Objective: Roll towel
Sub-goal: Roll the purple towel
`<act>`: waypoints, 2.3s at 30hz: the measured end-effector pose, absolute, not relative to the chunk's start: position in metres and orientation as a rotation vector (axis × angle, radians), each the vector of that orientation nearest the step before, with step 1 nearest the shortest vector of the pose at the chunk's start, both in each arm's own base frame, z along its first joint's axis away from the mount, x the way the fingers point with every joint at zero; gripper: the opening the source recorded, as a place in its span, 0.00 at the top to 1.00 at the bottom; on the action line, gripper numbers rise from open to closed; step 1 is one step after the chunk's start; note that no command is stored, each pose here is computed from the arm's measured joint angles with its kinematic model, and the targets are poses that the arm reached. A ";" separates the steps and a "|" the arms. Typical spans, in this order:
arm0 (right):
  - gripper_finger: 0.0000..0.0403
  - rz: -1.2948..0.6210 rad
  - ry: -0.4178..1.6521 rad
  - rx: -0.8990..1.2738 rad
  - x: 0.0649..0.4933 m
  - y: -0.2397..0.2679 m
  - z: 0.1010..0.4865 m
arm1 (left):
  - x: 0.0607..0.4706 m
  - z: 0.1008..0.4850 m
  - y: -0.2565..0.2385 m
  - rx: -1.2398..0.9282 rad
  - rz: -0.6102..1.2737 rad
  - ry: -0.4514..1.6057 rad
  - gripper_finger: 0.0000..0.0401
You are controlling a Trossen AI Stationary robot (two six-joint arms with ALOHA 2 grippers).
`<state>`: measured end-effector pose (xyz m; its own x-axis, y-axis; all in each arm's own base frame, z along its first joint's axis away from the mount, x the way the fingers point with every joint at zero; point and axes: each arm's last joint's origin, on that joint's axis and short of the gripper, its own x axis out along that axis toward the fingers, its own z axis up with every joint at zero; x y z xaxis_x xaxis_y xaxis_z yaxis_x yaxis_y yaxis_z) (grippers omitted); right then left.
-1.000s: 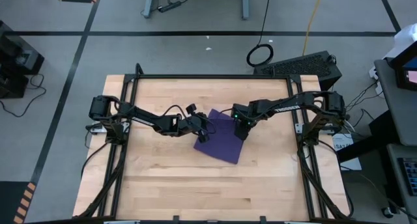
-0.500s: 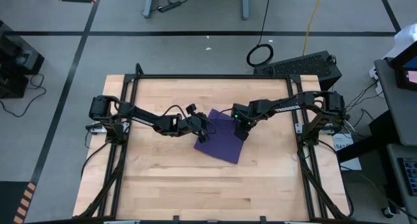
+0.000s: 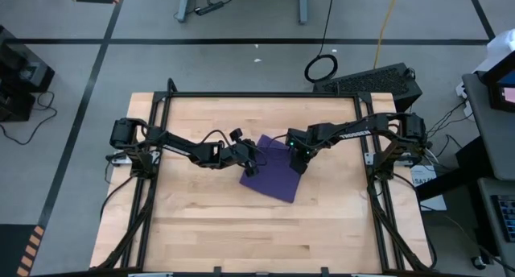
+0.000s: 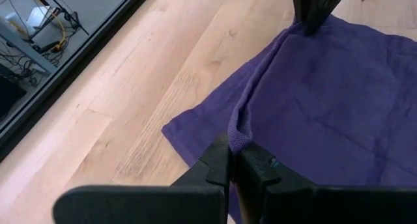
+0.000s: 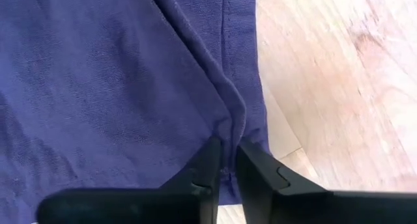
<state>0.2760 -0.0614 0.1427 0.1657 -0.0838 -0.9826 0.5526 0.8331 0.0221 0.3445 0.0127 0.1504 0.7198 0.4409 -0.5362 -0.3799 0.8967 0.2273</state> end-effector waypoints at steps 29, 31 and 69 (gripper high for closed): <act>0.95 -0.460 1.363 0.404 0.277 -0.061 0.147 | 0.344 0.150 0.013 0.103 0.455 0.619 0.96; 0.98 -0.460 1.364 0.403 0.277 -0.061 0.147 | 0.344 0.150 0.013 0.103 0.454 0.619 0.96; 0.99 -0.477 1.533 0.430 0.279 -0.041 0.180 | 0.346 0.166 0.016 0.106 0.443 0.536 0.96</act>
